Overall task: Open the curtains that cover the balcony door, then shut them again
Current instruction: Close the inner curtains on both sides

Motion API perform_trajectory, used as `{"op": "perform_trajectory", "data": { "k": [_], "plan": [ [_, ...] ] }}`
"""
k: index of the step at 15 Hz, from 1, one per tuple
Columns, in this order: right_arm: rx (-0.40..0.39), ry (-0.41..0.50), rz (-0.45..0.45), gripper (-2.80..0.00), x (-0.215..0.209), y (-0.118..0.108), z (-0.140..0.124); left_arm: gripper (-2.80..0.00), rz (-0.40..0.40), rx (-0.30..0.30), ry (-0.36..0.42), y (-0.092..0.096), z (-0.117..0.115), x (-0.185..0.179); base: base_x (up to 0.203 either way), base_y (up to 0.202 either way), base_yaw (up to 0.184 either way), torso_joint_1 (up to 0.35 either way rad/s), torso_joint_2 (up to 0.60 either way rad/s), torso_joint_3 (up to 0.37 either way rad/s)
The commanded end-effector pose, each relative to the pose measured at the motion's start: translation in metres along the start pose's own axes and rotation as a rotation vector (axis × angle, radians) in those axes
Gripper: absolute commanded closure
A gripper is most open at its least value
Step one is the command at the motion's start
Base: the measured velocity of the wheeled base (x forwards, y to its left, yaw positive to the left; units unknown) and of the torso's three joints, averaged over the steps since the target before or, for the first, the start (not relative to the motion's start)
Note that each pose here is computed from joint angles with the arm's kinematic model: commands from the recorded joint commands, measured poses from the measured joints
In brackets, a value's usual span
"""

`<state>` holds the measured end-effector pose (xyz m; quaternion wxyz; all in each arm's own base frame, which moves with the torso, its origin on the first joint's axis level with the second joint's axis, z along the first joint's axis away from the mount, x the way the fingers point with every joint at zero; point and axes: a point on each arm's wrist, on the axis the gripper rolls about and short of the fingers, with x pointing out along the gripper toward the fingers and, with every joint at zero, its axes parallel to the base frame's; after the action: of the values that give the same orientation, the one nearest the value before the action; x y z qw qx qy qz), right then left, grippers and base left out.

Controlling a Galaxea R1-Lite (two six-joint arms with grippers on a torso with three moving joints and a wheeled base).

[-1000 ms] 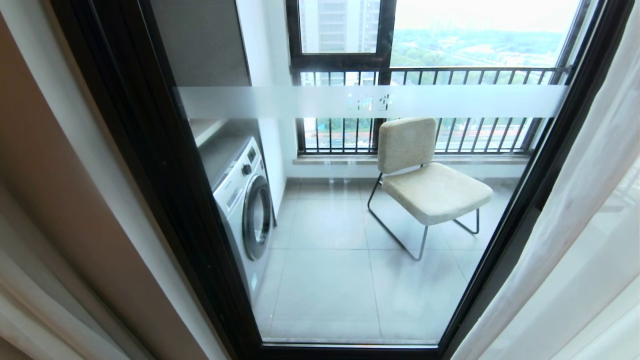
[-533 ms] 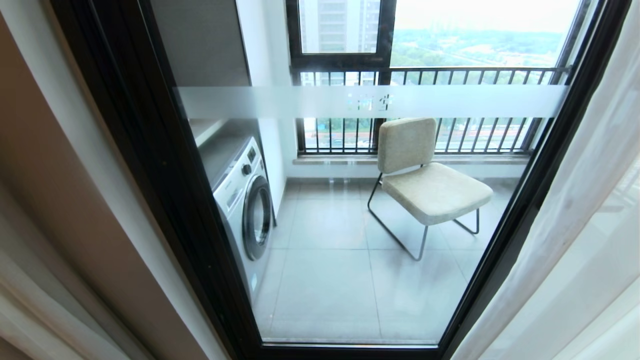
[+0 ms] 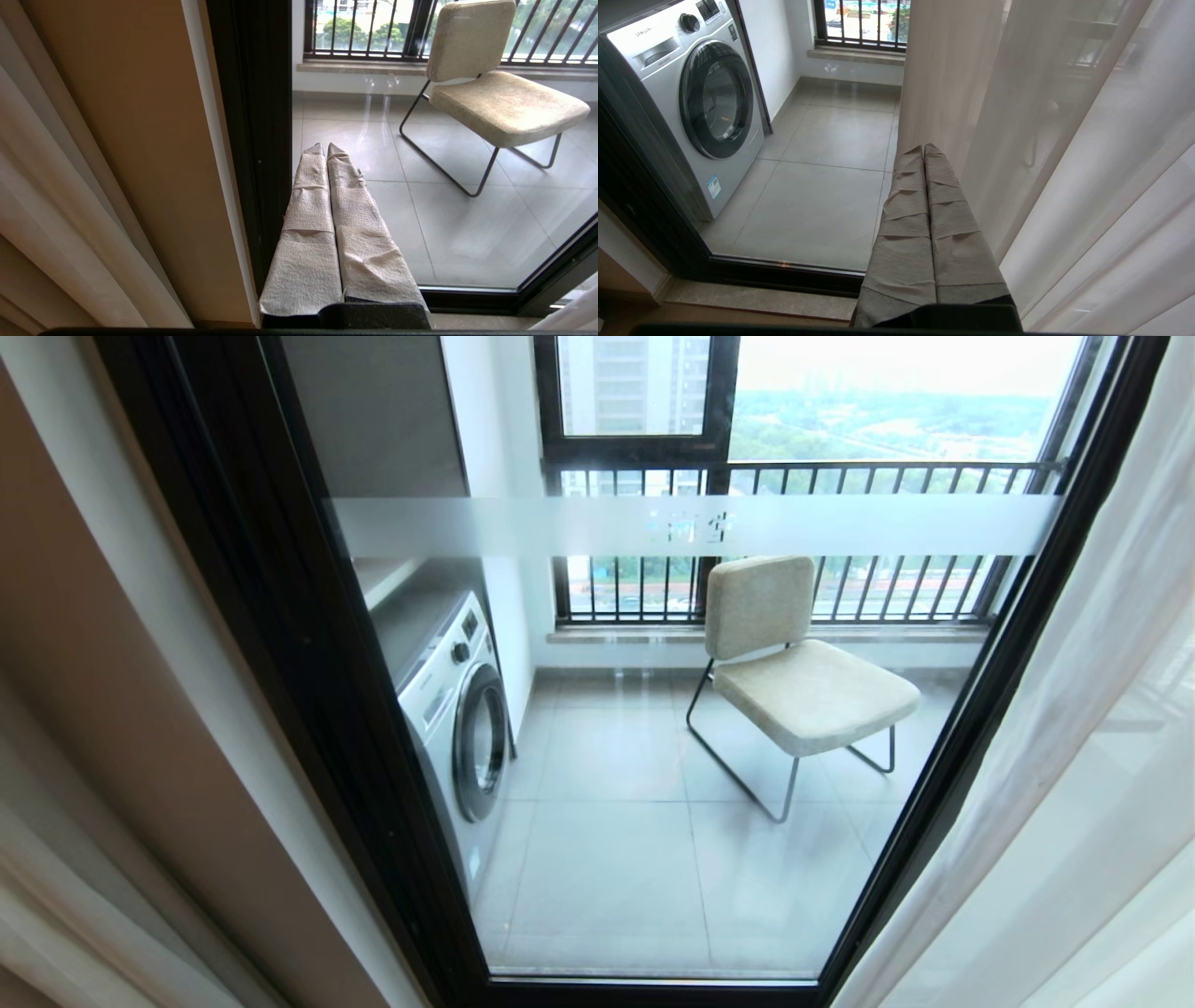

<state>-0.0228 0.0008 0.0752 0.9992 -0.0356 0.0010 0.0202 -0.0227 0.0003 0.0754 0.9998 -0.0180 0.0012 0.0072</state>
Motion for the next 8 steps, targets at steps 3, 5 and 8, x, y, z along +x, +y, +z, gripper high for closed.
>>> {"op": "perform_trajectory", "data": {
  "k": [3,5,8],
  "plan": [
    [-0.001,0.0,0.001,0.0,0.0,0.0,0.0,0.0,0.001,-0.001,0.0,0.0,0.0,0.0,0.0,0.0,0.0,0.0,0.0,0.0],
    [-0.001,0.0,0.001,0.0,0.0,0.0,0.0,0.0,0.001,-0.001,0.0,0.0,0.0,0.0,0.0,0.0,0.0,0.0,0.0,0.0],
    [-0.001,0.0,0.001,0.0,0.0,0.0,0.0,0.0,0.001,-0.001,0.0,0.0,0.0,0.0,0.0,0.0,0.0,0.0,0.0,0.0]
  ]
}}
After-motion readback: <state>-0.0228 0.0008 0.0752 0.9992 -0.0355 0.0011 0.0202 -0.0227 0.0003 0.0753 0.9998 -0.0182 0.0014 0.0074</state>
